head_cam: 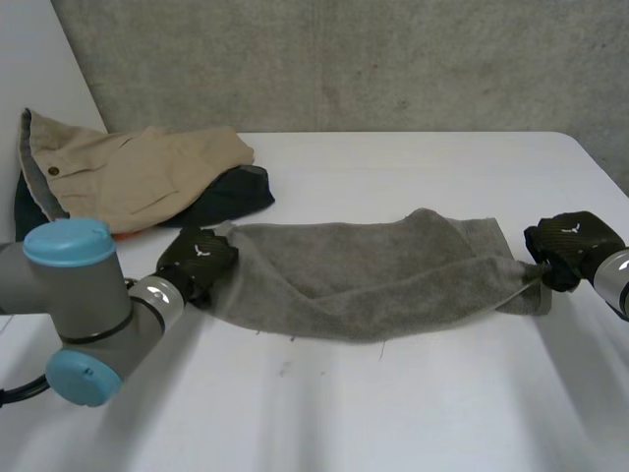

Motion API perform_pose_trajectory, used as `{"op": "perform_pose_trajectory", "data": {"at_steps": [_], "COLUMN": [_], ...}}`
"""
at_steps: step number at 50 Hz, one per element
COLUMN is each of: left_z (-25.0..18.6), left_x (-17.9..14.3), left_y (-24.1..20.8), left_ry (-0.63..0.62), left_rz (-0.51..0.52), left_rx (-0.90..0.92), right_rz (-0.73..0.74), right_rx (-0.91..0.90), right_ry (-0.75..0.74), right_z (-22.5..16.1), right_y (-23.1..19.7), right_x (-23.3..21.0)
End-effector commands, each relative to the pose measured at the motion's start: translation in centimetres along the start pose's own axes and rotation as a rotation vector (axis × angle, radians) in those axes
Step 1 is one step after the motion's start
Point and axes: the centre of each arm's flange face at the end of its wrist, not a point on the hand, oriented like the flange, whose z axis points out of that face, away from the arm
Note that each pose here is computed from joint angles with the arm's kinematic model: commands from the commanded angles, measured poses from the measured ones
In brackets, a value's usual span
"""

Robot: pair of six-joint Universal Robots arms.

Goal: Fold the laundry.

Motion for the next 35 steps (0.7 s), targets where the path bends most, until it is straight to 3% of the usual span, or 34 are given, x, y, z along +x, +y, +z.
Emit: {"op": "perform_pose_trajectory", "data": {"at_steps": [1, 35], "left_z": [-0.8, 2.4], "left_x": [-0.8, -2.2], "left_y": [0.3, 1.0], "left_ry": [0.004, -0.055], "left_rz": [-0.018, 0.001], "left_rx": [-0.036, -0.008], "right_rz": [0.003, 0.008], "right_rx": [-0.007, -0.024], "right_ry": [-0.004, -0.018], "right_z": [-0.1, -0.4], "right_y": [0.2, 0.5], "right_x": [-0.1, -0.7]}}
